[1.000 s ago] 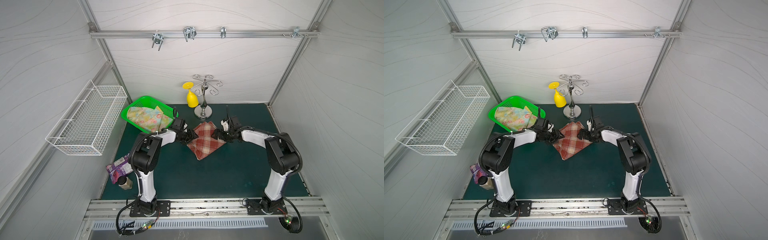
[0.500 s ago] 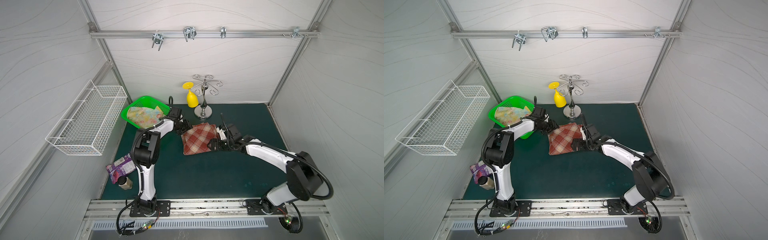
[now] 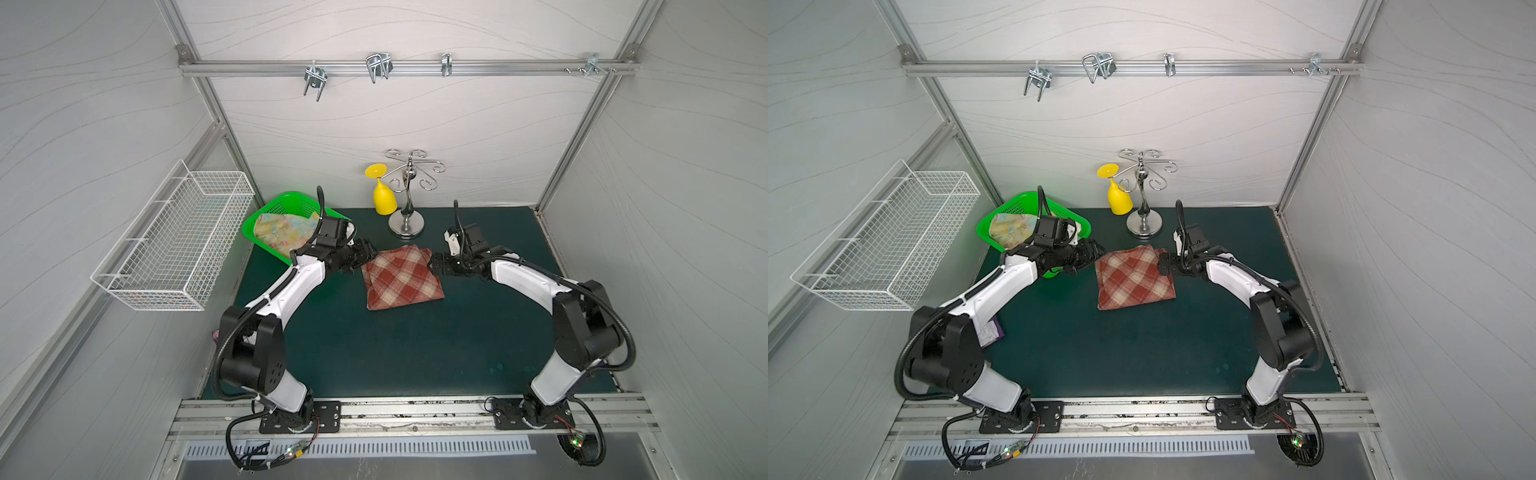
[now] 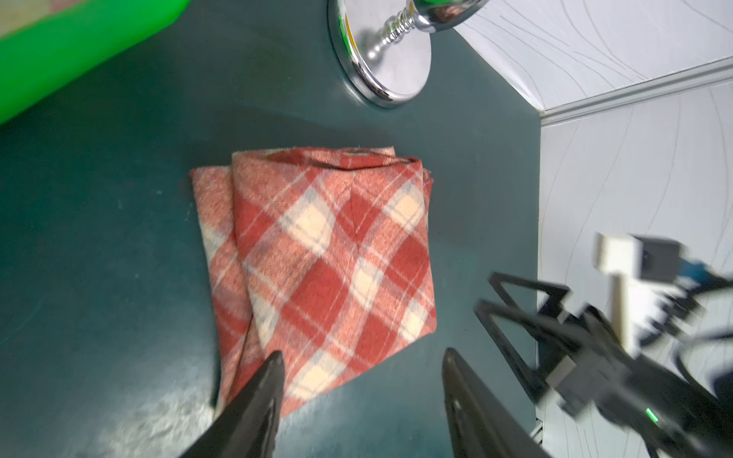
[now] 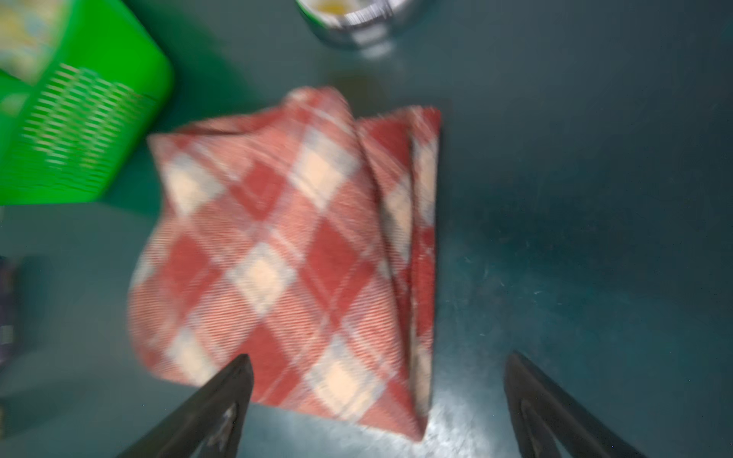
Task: Fold and stack skirts
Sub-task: Move the skirt to the top-right of the table.
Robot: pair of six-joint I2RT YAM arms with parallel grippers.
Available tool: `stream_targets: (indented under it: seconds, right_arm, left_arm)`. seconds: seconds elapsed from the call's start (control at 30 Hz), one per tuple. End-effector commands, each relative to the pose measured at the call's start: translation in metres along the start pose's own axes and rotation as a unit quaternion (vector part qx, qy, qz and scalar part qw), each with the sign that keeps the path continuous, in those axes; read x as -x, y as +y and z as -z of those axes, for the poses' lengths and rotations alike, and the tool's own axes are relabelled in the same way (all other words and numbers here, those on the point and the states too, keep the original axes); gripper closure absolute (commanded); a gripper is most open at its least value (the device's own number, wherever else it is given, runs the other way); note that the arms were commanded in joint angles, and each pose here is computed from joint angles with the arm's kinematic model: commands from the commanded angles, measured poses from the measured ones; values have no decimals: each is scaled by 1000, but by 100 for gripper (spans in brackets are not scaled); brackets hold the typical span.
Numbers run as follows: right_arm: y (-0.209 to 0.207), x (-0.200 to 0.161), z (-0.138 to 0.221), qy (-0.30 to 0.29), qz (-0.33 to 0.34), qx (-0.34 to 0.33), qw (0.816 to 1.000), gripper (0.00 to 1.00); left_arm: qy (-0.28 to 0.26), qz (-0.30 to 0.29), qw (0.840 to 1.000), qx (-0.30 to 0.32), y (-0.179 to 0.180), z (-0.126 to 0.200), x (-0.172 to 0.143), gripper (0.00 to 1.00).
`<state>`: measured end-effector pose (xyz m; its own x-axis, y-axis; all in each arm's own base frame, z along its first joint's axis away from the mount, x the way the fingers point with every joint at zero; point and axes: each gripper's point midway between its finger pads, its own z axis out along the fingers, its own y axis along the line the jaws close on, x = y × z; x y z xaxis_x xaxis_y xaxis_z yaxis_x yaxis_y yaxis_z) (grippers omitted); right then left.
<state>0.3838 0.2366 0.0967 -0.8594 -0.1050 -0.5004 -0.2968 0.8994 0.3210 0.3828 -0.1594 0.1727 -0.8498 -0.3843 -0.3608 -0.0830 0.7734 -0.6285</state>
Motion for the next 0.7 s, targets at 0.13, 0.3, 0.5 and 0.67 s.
stream_targets:
  seconds: [0.13, 0.3, 0.5, 0.67]
  right_arm:
    - [8, -3, -36, 38, 25, 27, 999, 10]
    - [6, -5, -56, 53, 11, 27, 998, 12]
    - [1, -9, -75, 71, -1, 22, 997, 18]
    - [-1, -17, -87, 91, -15, 22, 995, 27]
  left_arm:
    - [2, 13, 999, 34, 31, 5, -29, 35]
    - [8, 16, 999, 47, 44, 2, -40, 34]
    - [-4, 12, 999, 51, 47, 7, -40, 29]
    - [-6, 14, 999, 42, 44, 9, -41, 24]
